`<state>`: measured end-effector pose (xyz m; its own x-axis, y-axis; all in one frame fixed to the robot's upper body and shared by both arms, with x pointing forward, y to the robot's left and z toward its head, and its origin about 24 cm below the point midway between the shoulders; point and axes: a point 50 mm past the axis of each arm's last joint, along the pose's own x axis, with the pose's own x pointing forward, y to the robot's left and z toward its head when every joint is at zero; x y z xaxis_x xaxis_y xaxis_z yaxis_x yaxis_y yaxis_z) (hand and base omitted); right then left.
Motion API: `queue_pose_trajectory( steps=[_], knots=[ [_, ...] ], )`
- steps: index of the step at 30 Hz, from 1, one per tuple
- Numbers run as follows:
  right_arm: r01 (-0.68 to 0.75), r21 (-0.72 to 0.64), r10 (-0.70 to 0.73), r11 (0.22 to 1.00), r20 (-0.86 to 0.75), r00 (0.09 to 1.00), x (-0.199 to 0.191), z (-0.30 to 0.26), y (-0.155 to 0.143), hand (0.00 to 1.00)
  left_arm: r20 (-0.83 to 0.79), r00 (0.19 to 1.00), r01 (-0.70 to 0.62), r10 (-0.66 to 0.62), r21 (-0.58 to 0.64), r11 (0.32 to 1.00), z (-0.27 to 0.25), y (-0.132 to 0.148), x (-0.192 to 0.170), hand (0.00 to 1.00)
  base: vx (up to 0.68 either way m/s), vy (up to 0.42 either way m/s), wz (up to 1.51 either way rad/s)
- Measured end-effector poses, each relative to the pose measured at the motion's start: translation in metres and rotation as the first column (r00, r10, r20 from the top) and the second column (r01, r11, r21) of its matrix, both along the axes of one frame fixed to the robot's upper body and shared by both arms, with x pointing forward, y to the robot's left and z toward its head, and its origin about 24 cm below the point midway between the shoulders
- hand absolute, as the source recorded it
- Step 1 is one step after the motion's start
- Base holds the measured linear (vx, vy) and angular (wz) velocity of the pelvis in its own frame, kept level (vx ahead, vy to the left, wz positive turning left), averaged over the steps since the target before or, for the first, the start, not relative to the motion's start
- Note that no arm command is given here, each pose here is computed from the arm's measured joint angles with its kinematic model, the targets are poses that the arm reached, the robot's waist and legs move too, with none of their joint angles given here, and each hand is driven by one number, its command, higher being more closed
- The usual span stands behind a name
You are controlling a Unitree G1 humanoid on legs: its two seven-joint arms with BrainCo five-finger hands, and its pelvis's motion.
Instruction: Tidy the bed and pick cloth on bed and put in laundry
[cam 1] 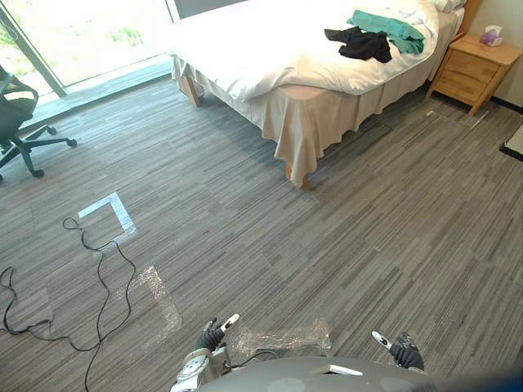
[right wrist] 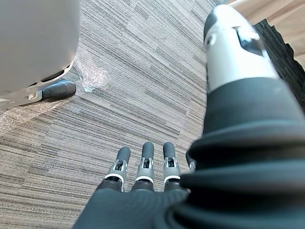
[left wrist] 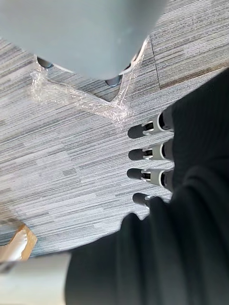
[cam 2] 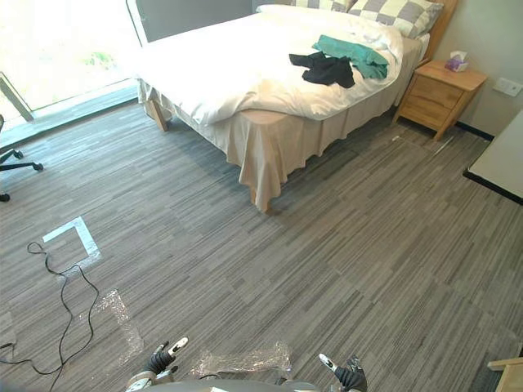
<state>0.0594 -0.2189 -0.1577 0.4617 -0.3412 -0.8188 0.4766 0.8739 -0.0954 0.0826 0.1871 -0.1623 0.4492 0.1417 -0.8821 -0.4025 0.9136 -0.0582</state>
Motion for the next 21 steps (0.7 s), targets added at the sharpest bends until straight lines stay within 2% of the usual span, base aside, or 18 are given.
queue_pose_trajectory(
  steps=[5,8,10,13,16,19,21],
  knots=[
    [0.03,-0.02,-0.03,0.999,0.005,1.0,0.003,0.001,-0.002,0.0,0.022,0.999,0.025,-0.025,-0.01,1.0,0.001,0.001,0.006,0.0,0.0,-0.028,-0.14],
    [0.168,0.079,-0.173,0.983,0.054,0.983,0.007,0.0,0.004,0.0,0.046,0.998,0.036,-0.036,0.014,0.999,0.005,0.011,0.015,0.0,-0.04,-0.028,-0.63],
    [0.257,0.147,-0.267,0.955,0.049,0.963,0.002,-0.003,0.014,0.0,0.036,0.998,0.041,-0.043,0.056,0.998,0.007,0.028,0.013,0.0,0.06,-0.077,-1.01],
    [0.284,0.117,-0.289,0.952,0.03,0.957,-0.002,-0.004,0.009,0.0,-0.003,0.998,0.068,-0.068,0.052,0.996,0.005,0.031,0.01,0.0,0.13,-0.176,-0.55],
    [0.274,0.041,-0.275,0.961,0.022,0.961,-0.001,0.0,-0.007,0.0,0.03,0.987,0.159,-0.159,-0.005,0.987,0.004,0.004,0.031,0.0,0.11,-0.172,-0.22],
    [0.282,0.038,-0.281,0.959,-0.039,0.959,-0.017,-0.004,0.002,0.0,0.018,0.983,0.184,-0.184,0.012,0.983,0.004,0.013,0.025,0.0,0.17,-0.293,-0.07],
    [0.29,0.016,-0.287,0.957,-0.107,0.952,-0.042,-0.006,0.001,0.0,0.023,0.987,0.158,-0.159,0.014,0.987,0.004,0.019,0.02,0.0,0.42,-0.421,-0.07]
  ],
)
